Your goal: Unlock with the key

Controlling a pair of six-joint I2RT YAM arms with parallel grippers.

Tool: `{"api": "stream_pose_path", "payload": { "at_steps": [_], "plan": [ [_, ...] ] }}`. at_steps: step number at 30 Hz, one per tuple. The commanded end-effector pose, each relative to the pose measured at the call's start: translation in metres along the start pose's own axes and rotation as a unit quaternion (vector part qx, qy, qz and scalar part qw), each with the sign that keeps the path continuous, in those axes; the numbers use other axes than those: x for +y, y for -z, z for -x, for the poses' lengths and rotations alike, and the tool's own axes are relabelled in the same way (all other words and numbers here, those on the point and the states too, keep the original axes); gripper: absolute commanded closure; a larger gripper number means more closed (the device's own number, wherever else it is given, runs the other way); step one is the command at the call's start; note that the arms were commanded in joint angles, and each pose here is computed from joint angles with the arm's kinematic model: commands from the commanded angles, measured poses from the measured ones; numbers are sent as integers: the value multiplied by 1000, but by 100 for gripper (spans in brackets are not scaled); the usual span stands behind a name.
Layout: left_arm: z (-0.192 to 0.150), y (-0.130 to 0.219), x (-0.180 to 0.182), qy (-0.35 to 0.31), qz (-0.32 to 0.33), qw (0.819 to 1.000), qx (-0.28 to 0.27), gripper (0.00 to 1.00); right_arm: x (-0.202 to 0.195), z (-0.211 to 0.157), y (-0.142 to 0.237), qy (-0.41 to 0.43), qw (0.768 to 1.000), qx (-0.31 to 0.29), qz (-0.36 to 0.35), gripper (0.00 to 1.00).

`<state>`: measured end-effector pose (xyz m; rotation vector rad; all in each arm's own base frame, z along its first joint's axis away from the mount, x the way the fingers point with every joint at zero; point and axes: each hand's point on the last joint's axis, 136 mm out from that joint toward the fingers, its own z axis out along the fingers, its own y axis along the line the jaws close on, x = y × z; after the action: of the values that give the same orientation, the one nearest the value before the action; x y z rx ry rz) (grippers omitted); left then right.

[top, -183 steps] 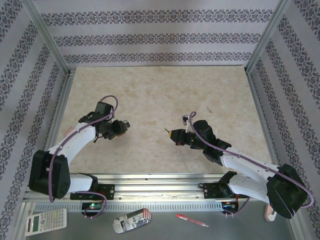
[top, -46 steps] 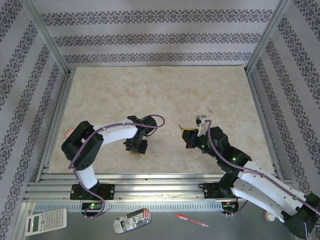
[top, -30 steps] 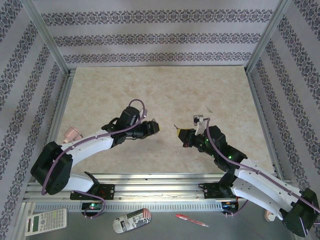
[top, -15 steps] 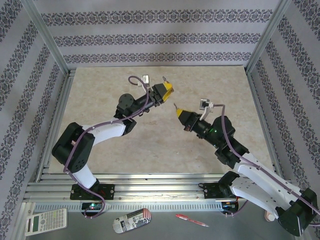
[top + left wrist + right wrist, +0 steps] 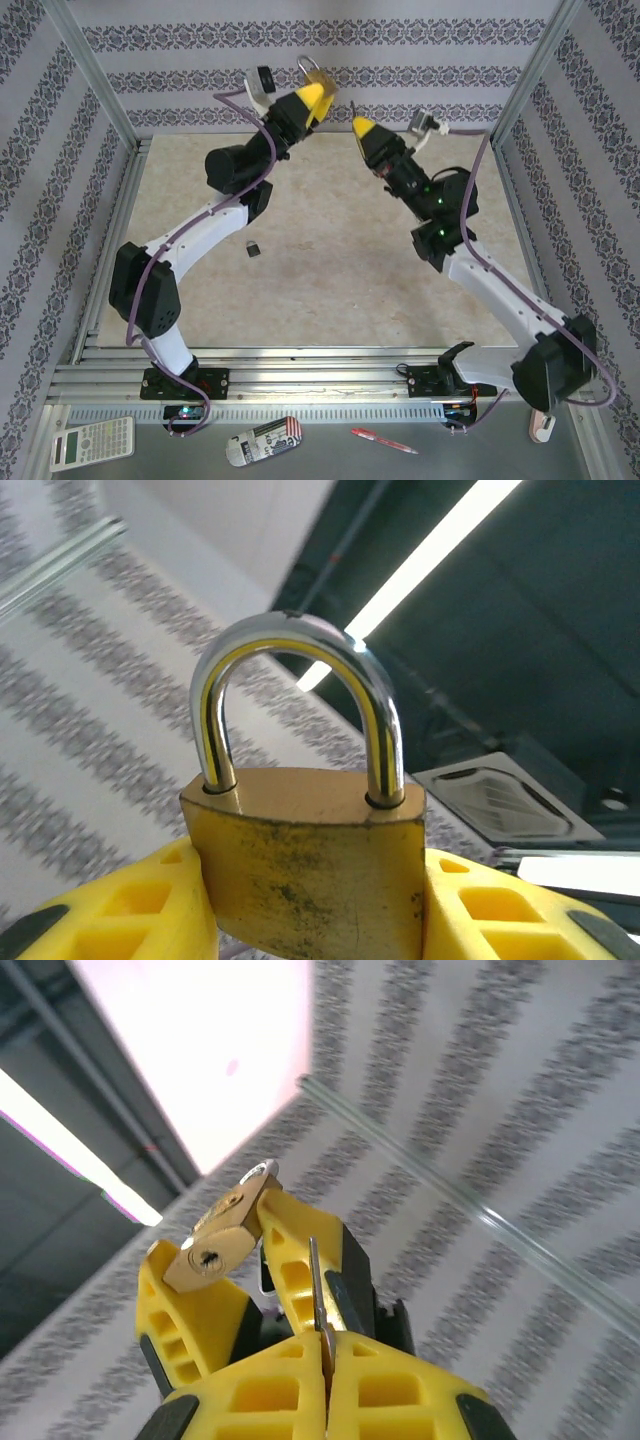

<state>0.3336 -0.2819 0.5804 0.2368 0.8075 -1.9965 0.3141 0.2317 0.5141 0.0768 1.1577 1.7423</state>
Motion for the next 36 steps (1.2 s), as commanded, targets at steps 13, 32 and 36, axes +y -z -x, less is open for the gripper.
{"api": "stream_pose_path", "payload": {
  "at_steps": [13, 32, 36],
  "plan": [
    [59, 4, 9, -55, -44, 997, -22, 100, 34, 9, -49, -140, 983, 65, 102, 100],
    [70, 73, 49, -85, 93, 986, -112, 100, -74, -50, -59, -274, 959, 72, -1, 100],
    [67, 72, 43, -85, 80, 988, -103, 100, -85, -57, -59, -293, 954, 69, -8, 100]
  ]
}}
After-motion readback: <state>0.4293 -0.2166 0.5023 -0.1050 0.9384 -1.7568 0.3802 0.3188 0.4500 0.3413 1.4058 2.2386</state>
